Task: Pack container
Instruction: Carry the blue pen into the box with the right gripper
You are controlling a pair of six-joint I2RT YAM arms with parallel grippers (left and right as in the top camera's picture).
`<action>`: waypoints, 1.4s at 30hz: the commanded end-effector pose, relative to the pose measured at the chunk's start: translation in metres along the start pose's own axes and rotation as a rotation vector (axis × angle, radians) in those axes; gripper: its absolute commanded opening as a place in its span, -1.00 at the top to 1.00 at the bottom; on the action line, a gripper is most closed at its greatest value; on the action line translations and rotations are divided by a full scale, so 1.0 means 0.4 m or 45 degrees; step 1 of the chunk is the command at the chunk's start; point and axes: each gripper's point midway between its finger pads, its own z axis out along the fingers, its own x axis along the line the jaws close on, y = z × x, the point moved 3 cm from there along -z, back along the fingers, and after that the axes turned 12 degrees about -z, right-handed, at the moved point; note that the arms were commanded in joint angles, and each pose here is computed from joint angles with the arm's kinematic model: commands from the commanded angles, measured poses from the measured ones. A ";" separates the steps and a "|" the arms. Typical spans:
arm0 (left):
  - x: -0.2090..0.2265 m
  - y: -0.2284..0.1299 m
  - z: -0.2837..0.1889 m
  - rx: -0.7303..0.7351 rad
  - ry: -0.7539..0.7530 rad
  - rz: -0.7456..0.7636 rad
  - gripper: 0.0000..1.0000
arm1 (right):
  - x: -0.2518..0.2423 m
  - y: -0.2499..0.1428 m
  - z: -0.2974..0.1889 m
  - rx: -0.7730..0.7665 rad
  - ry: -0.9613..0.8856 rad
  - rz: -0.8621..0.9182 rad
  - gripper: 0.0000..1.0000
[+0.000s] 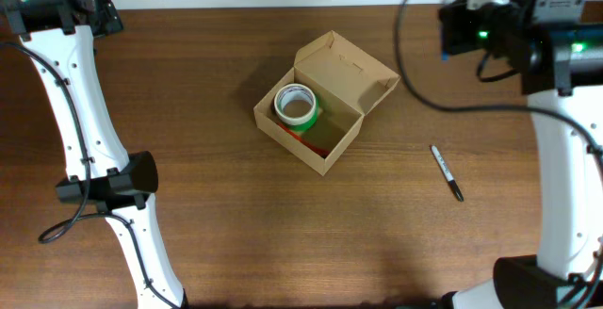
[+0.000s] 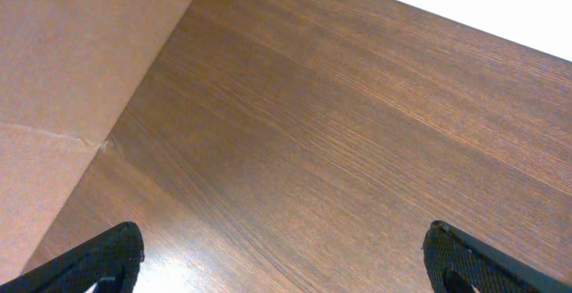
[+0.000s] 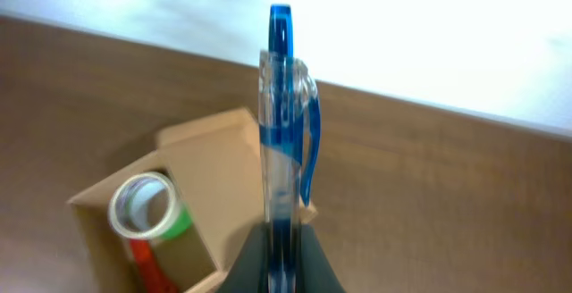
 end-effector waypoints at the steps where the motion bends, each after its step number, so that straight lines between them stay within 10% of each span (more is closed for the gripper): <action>1: 0.021 0.016 -0.034 -0.039 -0.006 -0.014 -1.00 | 0.103 -0.014 0.082 0.134 0.063 -0.238 0.92; 14: 0.021 0.016 -0.034 -0.039 -0.006 -0.014 -1.00 | 0.467 -0.238 0.380 0.678 0.493 -0.592 0.93; 42: 0.021 0.016 -0.034 -0.039 -0.006 -0.014 -1.00 | 0.646 -0.359 0.515 0.810 0.726 -0.571 0.92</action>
